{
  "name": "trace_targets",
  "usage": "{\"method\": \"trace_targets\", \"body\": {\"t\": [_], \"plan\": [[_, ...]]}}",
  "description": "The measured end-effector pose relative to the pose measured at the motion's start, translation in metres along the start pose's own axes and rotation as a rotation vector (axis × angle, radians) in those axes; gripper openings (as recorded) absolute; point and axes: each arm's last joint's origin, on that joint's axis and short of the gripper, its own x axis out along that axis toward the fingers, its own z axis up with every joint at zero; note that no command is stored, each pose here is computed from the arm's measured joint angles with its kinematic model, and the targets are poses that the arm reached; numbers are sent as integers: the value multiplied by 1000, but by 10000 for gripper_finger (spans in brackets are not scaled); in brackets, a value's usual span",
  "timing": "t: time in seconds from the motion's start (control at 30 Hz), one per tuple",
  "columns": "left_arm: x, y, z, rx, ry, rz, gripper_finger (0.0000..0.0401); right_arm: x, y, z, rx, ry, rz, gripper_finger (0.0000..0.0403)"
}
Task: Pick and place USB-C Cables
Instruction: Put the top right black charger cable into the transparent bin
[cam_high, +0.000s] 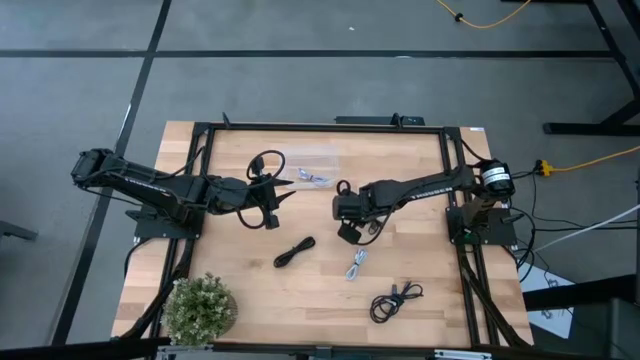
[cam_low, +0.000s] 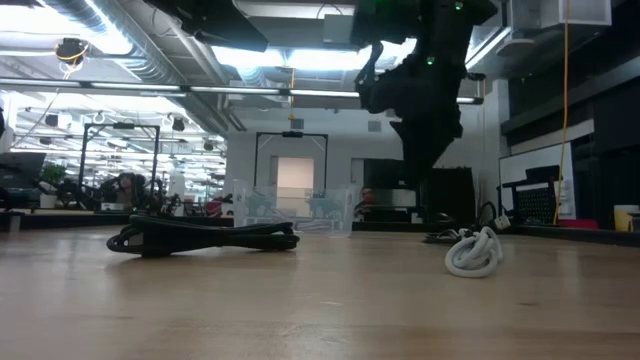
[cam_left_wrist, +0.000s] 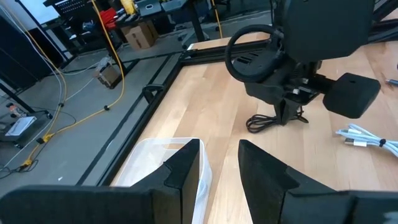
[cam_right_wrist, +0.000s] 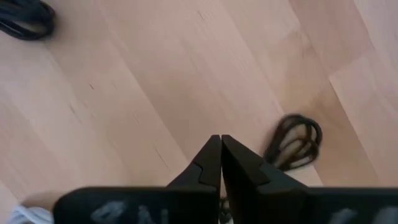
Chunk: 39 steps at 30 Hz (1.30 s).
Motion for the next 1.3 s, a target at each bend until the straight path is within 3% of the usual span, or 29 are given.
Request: {"method": "trace_targets", "body": {"t": [0.4,0.8,0.93,1.17,1.3], "plan": [[0,0,0,-1,0,0,105,-2,7,-2,-17,-12,28,18],[0,0,0,-1,0,0,105,-3,10,-2,57,-51,3,18],[0,0,0,-1,0,0,105,-4,10,-3,47,-91,-52,20],[0,0,0,-1,0,0,105,-5,13,-4,-18,-96,-44,52],[0,0,0,-1,0,0,105,-5,12,-3,11,-123,-75,100]]}}
